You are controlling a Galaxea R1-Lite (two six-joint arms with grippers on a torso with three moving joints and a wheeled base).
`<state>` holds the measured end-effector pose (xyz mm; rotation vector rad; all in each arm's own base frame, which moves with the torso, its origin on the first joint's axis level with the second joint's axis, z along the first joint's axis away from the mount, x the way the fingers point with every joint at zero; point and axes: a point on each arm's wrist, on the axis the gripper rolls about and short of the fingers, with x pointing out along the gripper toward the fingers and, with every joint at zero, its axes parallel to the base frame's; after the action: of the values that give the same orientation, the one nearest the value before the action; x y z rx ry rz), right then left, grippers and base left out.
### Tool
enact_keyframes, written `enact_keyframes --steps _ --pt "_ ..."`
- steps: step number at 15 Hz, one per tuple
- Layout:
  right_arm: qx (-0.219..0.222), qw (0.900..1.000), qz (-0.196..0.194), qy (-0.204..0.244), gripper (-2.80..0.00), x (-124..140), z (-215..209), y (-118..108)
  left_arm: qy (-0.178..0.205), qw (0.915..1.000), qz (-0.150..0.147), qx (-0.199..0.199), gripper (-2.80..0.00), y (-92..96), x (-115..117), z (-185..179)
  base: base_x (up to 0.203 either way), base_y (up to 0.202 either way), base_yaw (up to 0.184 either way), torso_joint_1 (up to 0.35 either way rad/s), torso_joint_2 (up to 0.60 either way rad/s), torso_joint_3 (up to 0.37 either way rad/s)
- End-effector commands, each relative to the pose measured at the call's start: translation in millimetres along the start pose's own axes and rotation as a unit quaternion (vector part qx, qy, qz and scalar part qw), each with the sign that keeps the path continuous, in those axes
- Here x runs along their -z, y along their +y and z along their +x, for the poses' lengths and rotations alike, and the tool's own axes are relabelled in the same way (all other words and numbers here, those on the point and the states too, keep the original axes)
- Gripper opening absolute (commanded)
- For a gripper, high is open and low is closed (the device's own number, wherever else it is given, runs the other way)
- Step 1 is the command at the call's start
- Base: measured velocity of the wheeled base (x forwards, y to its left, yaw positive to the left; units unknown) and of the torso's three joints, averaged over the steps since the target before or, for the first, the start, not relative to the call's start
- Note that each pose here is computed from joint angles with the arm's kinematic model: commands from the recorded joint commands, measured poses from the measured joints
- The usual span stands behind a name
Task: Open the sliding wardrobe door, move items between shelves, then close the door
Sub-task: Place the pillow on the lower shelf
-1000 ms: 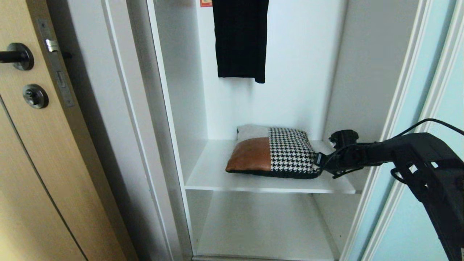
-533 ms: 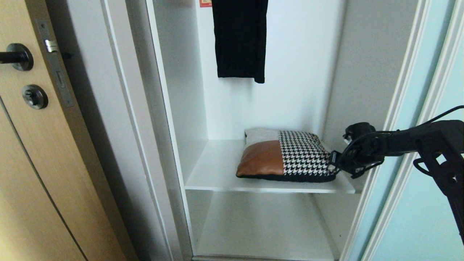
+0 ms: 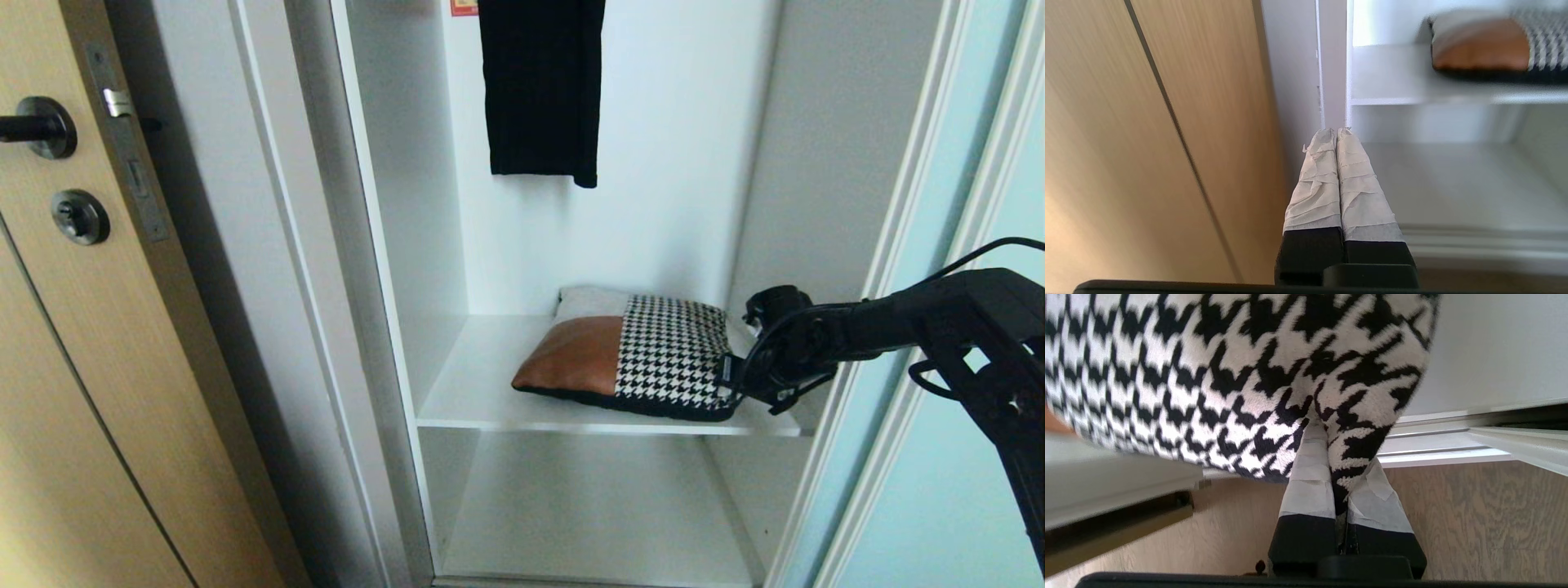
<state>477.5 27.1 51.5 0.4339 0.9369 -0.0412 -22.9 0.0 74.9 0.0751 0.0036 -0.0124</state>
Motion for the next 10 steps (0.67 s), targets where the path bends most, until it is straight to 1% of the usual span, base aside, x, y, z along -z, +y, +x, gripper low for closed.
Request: enact_keyframes --steps 1,2,5,8,9,10 --pt "0.002 1.0 0.0 0.007 -2.8 3 1 -1 0.002 0.9991 0.041 0.007 -2.8 -0.3 0 0 0.0 0.0 0.0 0.0 0.0 0.0" --pt "0.003 1.0 -0.002 0.01 -2.8 5 1 -2 0.001 0.9988 0.046 0.016 -2.8 -0.8 0 0 0.0 0.0 0.0 0.0 0.0 0.0" --pt "0.009 1.0 -0.016 0.018 -2.8 9 -1 -6 0.003 0.9987 0.048 0.016 -2.8 -0.8 0 0 0.0 0.0 0.0 0.0 0.0 0.0" --pt "0.009 1.0 -0.012 0.016 -2.8 7 1 -7 0.0 0.9991 0.041 0.012 -2.8 -0.6 0 0 0.0 0.0 0.0 0.0 0.0 0.0" --pt "0.009 1.0 -0.011 0.018 -2.8 8 3 -8 -0.005 0.9991 0.041 0.011 -2.8 -0.5 -2 0 0.0 0.0 0.0 0.0 0.0 0.0" --pt "0.01 1.0 -0.01 0.022 -2.8 10 4 -9 -0.018 0.999 0.04 0.01 -2.8 0.3 -12 -2 0.0 0.0 0.0 0.0 0.0 0.0"
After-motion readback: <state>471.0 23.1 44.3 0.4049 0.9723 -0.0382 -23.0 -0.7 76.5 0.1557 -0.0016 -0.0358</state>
